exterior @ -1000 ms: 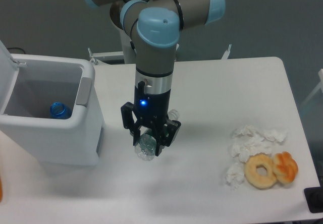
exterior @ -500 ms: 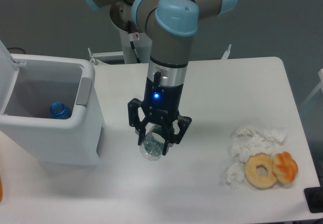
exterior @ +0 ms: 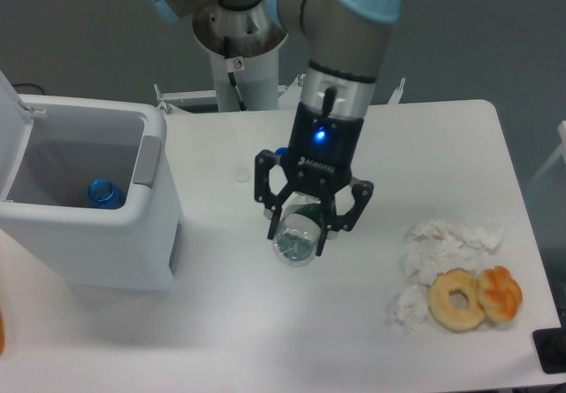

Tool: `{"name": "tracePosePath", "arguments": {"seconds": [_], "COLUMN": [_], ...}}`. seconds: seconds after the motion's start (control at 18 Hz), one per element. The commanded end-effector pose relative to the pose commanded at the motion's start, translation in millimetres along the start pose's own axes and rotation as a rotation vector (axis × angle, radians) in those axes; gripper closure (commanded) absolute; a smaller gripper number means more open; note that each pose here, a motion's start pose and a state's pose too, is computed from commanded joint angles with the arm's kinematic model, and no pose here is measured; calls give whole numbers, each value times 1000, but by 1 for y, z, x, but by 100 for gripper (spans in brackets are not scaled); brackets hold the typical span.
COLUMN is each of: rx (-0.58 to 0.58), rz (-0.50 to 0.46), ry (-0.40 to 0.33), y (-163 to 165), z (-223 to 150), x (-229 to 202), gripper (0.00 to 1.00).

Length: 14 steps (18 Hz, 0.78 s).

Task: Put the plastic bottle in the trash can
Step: 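Carry the held bottle over the white trash bin opening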

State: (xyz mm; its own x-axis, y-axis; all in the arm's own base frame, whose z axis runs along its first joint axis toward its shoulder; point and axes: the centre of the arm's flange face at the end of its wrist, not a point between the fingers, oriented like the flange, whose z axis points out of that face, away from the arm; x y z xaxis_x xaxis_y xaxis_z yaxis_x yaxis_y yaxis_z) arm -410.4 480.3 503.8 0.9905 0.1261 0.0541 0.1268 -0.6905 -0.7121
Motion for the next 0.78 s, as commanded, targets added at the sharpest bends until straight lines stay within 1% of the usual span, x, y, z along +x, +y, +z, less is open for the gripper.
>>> {"name": "tracePosePath", "arguments": {"seconds": [0.22,0.33,0.56,0.72,0.78], "rx": [47,51,69,86,95], "rz": [-70,-77,-124,-189,-197], "ry": [14,11,-1,-3,-3], "y": [3,1,-6,-12,-15], "z": [-16,-20,-37,-48,-54], "x": [-15,-12,-2,8,14], "gripper": [36,36,36,36,36]}}
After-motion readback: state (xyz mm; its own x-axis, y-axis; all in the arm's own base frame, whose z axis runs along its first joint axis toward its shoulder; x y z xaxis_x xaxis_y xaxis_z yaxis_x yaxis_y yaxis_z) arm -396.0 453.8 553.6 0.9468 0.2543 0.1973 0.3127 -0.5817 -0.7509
